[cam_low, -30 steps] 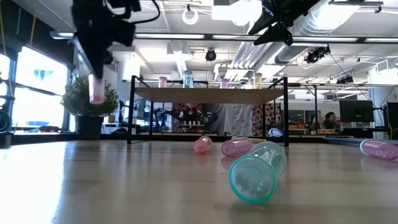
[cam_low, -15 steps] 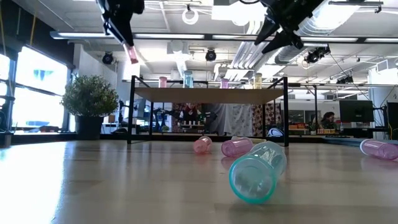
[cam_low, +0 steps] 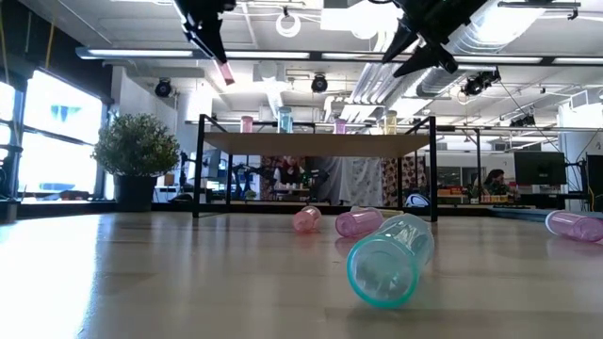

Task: Pick and place medicine bottles onto shelf by color
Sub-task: Put the top left pink pill bottle on the shelf aligned with the other pink pill bottle

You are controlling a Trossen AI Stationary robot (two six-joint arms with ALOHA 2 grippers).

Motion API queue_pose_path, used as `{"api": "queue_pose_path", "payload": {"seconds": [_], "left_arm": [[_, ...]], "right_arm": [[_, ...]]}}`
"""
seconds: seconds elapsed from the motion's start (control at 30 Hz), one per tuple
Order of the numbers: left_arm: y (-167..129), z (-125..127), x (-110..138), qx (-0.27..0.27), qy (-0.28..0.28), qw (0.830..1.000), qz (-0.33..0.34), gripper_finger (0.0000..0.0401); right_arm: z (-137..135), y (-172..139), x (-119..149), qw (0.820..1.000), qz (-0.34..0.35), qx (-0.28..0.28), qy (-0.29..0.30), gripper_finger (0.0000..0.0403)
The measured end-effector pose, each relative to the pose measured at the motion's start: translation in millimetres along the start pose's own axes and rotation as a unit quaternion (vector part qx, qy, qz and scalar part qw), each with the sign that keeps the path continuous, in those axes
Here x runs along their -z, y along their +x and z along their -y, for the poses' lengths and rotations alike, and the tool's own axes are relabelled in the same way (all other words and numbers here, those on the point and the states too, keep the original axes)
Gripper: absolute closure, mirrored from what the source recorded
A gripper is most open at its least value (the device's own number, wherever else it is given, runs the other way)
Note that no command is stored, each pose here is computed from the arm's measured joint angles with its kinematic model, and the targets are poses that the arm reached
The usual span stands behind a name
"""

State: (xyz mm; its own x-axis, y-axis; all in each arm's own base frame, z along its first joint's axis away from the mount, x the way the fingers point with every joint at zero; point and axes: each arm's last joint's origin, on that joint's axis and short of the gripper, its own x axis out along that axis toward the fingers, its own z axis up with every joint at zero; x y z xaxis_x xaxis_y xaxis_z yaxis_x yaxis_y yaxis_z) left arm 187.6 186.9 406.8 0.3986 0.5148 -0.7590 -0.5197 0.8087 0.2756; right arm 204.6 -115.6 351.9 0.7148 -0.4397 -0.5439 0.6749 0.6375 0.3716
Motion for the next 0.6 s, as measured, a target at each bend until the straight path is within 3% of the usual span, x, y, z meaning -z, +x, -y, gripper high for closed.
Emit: {"api": "queue_pose_path", "payload": {"seconds": [0.37, 0.6], "left_arm": [[24.0, 0.8, -20.0, 0.061, 0.015, 0.996, -0.064, 0.0286], [61.3, 14.3, -22.6, 0.108, 0.029, 0.986, -0.127, 0.0286]], "right_arm": [[-0.4, 0.0, -2.0, 1.0, 0.013, 0.004, -0.017, 0.0217], [-0.3, 0.0, -1.8, 1.0, 0.012, 0.004, -0.018, 0.0217]]}}
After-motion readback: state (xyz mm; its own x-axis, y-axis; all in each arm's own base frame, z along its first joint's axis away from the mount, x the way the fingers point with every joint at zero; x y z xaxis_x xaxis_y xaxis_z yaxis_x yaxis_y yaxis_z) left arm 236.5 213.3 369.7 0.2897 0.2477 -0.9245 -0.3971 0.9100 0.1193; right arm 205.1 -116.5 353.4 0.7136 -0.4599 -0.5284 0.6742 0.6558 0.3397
